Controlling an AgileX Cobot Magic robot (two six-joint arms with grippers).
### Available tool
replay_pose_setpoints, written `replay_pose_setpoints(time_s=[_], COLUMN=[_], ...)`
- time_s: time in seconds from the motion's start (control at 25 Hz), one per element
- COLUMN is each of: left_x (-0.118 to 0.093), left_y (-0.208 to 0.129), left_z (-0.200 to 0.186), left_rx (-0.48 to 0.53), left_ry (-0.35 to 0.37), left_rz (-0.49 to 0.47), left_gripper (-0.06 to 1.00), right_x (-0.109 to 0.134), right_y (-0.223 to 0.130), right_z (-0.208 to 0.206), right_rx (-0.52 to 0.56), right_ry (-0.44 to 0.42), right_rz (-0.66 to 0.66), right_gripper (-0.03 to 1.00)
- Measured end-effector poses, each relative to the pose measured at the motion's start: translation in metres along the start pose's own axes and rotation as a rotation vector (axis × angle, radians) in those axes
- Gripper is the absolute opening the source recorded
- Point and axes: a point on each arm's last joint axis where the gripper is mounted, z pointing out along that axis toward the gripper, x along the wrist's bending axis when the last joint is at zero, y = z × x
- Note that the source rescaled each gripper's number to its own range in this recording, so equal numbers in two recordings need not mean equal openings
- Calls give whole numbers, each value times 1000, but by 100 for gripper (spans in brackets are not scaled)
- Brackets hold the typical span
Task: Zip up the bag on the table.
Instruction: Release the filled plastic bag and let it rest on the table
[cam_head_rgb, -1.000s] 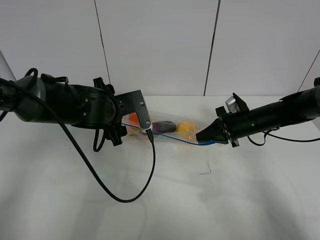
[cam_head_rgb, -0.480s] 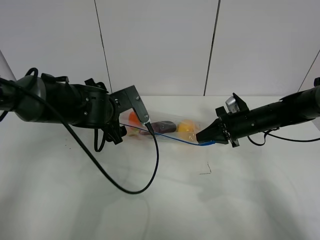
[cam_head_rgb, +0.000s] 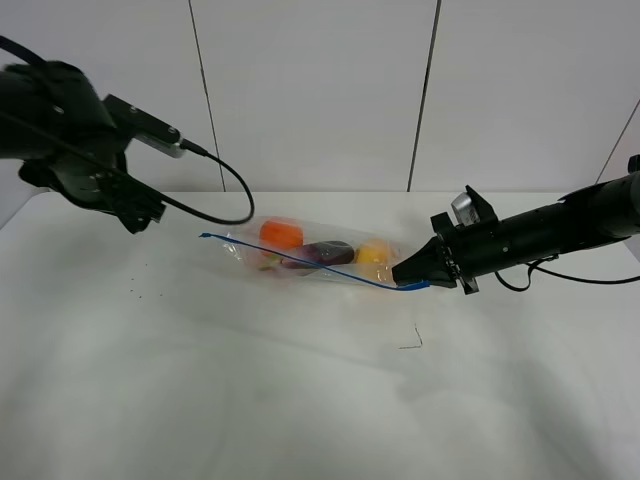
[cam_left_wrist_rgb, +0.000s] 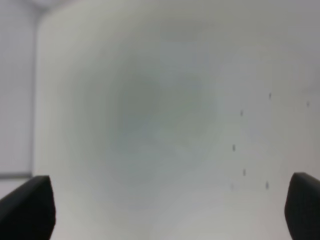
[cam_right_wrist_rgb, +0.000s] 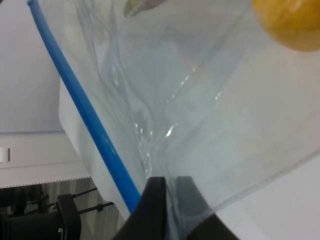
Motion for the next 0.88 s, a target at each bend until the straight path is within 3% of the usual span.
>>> replay_pose_setpoints(time_s=[0.16, 0.28, 0.4, 0.52, 0.6, 0.88], left_x=[43, 72, 99, 119, 122, 104], left_y=[-15, -27, -39, -54, -66, -118], left_z=[-10, -23, -35, -51, -62, -86], left_rx=[73, 87, 93, 89, 73, 59], left_ry=[-103, -198, -236, -227, -215, -217], left_rz=[-72, -186, -280, -330, -344, -346], left_gripper=[100, 100, 100, 100, 100, 100], right_x=[0, 0, 0, 0, 0, 0], right_y=[0, 0, 0, 0, 0, 0], right_z=[0, 0, 0, 0, 0, 0], right_rx=[-1, -1, -1, -1, -1, -1], right_ry=[-2, -2, -2, -2, -2, -2], right_rz=[-5, -9, -13, -20, -21, -23], right_gripper=[0, 0, 0, 0, 0, 0])
